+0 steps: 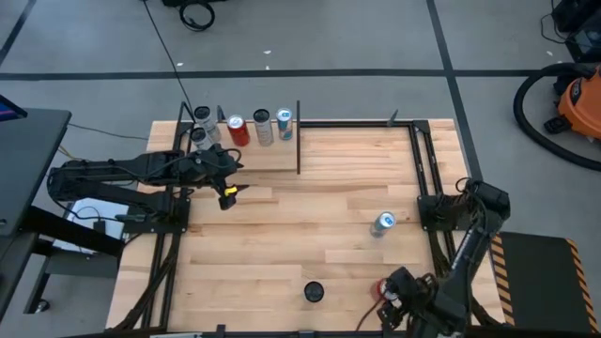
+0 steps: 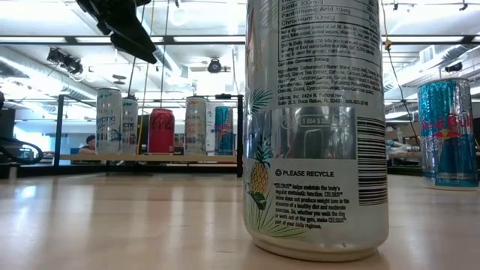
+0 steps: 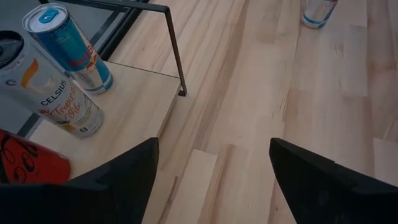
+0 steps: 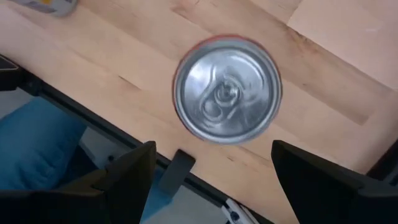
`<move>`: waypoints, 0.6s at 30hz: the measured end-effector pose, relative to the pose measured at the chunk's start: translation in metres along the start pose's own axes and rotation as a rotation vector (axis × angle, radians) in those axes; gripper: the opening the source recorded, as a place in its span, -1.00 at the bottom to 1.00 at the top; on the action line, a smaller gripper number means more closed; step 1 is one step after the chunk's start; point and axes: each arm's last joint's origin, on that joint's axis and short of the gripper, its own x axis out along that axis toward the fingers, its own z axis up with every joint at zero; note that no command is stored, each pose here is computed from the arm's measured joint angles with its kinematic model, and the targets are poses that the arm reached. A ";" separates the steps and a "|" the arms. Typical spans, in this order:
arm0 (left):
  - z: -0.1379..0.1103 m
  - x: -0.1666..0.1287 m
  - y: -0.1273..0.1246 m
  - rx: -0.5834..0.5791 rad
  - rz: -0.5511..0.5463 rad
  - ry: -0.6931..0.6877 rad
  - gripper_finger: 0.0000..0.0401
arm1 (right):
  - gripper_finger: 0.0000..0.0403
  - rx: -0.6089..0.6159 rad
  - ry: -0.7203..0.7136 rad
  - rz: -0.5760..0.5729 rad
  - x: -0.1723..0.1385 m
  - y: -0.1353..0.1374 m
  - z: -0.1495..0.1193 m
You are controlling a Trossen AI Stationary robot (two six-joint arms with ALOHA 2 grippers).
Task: Place canned beverage on shelf
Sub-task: Put the red soda can on the shelf aligned with the other red soda can
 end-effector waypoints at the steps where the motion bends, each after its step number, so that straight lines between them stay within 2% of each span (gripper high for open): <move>1: 0.000 0.000 0.000 0.000 0.000 0.000 0.56 | 0.62 0.005 -0.016 0.010 0.001 -0.001 -0.004; 4: 0.000 0.000 0.000 0.000 0.000 0.000 0.56 | 0.62 0.022 -0.062 0.028 0.005 -0.006 -0.018; 8: 0.000 0.000 0.000 0.000 0.000 0.000 0.56 | 0.62 0.031 -0.091 -0.009 0.017 -0.011 -0.033; 12: 0.000 0.000 0.000 -0.001 0.000 -0.001 0.56 | 0.62 -0.001 -0.133 -0.051 0.038 -0.011 -0.046; 18: 0.000 0.000 0.000 -0.027 0.000 -0.002 0.56 | 0.62 -0.086 -0.291 -0.015 0.065 -0.009 -0.057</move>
